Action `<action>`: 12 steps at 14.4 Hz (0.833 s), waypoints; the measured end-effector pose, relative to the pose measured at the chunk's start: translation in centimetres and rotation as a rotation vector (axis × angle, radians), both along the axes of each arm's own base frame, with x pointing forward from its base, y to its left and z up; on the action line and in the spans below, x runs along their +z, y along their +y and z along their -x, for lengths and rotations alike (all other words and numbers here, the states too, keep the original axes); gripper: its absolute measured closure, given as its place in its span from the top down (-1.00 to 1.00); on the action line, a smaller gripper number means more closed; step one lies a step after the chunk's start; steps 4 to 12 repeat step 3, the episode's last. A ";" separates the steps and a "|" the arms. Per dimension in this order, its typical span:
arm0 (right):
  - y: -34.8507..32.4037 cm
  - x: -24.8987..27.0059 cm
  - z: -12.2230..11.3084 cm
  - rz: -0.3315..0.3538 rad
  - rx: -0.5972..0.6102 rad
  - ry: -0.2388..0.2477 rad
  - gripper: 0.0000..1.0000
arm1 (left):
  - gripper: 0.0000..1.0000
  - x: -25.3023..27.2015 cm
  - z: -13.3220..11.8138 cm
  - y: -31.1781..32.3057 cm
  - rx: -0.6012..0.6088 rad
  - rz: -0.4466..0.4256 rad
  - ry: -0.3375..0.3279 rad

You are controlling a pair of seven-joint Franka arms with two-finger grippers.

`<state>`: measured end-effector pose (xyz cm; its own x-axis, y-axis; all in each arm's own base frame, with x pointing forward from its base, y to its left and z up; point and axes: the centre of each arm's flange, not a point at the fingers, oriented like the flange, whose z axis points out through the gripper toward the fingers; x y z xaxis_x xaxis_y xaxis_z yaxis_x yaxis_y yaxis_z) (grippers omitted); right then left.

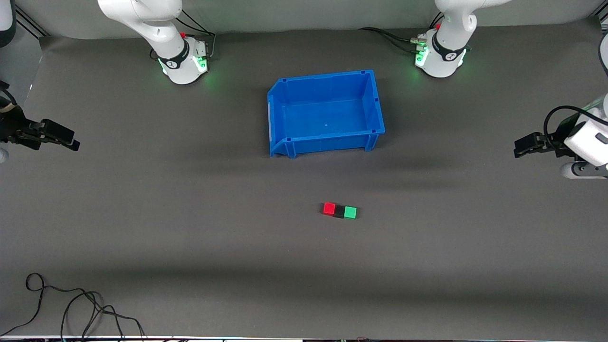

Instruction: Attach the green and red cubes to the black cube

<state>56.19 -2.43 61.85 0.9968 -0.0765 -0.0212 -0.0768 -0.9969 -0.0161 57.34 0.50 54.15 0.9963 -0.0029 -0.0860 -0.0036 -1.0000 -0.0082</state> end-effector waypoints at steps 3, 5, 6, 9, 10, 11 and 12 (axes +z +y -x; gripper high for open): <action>0.0 0.0 0.0 0.000 0.000 0.000 1.00 | 1.00 -0.2 0.0 -0.1 0.002 0.000 0.004; 0.0 0.0 0.0 0.000 0.000 0.000 1.00 | 1.00 -0.2 0.0 -0.1 0.002 0.000 0.004; 0.0 0.0 0.0 0.000 0.000 0.000 1.00 | 1.00 -0.2 0.0 -0.1 0.002 0.000 0.004; 0.0 0.0 0.0 0.000 0.000 0.000 1.00 | 1.00 -0.2 0.0 -0.1 0.002 0.000 0.004; 0.0 0.0 0.0 0.000 0.000 0.000 1.00 | 1.00 -0.2 0.0 -0.1 0.002 0.000 0.004; 0.0 0.0 0.0 0.000 0.000 0.000 1.00 | 1.00 -0.2 0.0 -0.1 0.002 0.000 0.004; 0.0 0.0 0.0 0.000 0.000 0.000 1.00 | 1.00 -0.2 0.0 -0.1 0.002 0.000 0.004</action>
